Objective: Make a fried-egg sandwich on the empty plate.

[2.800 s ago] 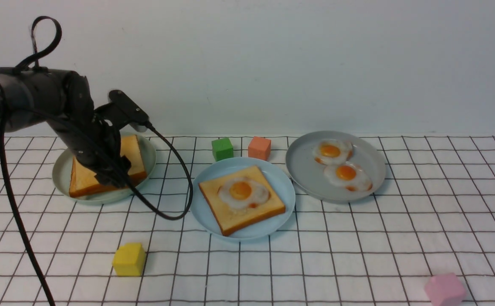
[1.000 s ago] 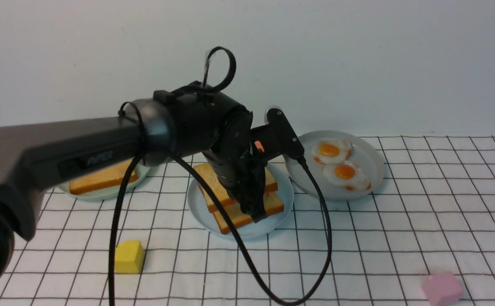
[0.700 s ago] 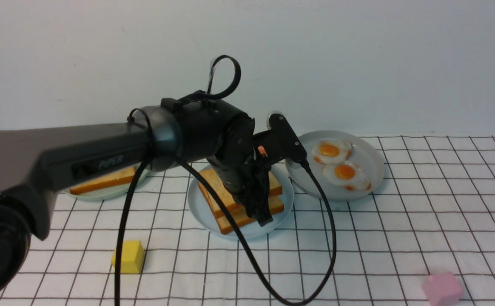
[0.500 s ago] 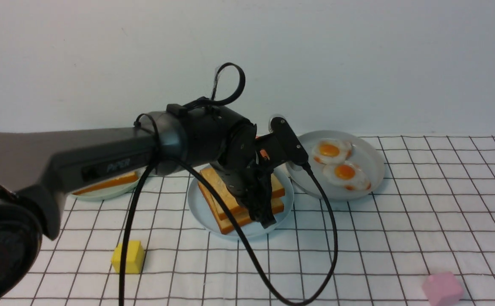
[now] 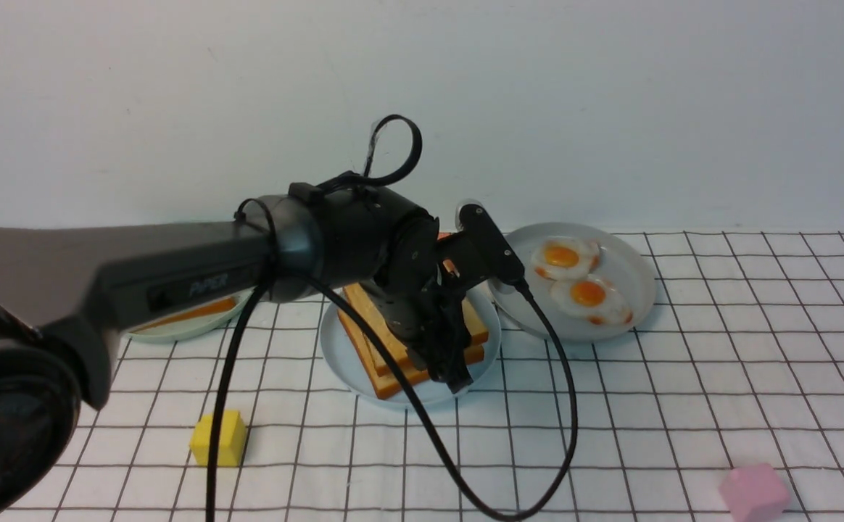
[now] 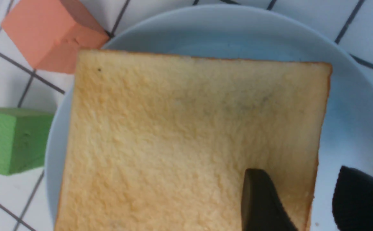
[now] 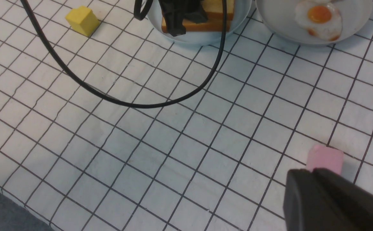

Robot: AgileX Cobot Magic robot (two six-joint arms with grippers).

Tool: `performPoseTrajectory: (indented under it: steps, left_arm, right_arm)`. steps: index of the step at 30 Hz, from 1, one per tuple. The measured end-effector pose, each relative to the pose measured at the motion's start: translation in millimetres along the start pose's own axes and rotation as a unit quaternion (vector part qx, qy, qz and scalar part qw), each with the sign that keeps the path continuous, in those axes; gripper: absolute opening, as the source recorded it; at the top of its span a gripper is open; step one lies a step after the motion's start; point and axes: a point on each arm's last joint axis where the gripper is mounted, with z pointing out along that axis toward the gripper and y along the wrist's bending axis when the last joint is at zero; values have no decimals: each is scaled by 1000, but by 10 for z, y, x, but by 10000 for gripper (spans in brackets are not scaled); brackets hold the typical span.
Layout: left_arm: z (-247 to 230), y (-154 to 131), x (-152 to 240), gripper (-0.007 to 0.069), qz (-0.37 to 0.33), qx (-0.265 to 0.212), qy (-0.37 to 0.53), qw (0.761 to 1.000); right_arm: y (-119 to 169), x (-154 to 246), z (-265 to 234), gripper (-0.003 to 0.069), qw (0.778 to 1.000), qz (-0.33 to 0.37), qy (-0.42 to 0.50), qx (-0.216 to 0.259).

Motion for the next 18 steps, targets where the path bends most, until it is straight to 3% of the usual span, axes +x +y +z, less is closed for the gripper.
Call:
performPoseTrajectory:
  steps: [6,7,9,10,13,18]
  left_arm:
    - [-461,23,-70,293,-80,9,-6,997]
    - [-784,32,-122,232,-118,7,-23,993]
    - [-1028,31,-153,190,-137,5,-38,990]
    - [-1556,24,-177,108,-166,2,-76,983]
    - [-2199,-32,-78,-4,-189,5,-129,973]
    - [-2844,-285,430,-13,-209,14,-188,960]
  right_arm:
    - [1,0,0,62,1000,0,0,0]
    - [1,0,0,62,1000,0,0,0]
    - [1,-1,0,62,1000,0,0,0]
    - [1,-1,0,62,1000,0,0,0]
    - [1,0,0,64,1000,0,0,0]
    - [4,9,-17,66,1000,2,-2,0]
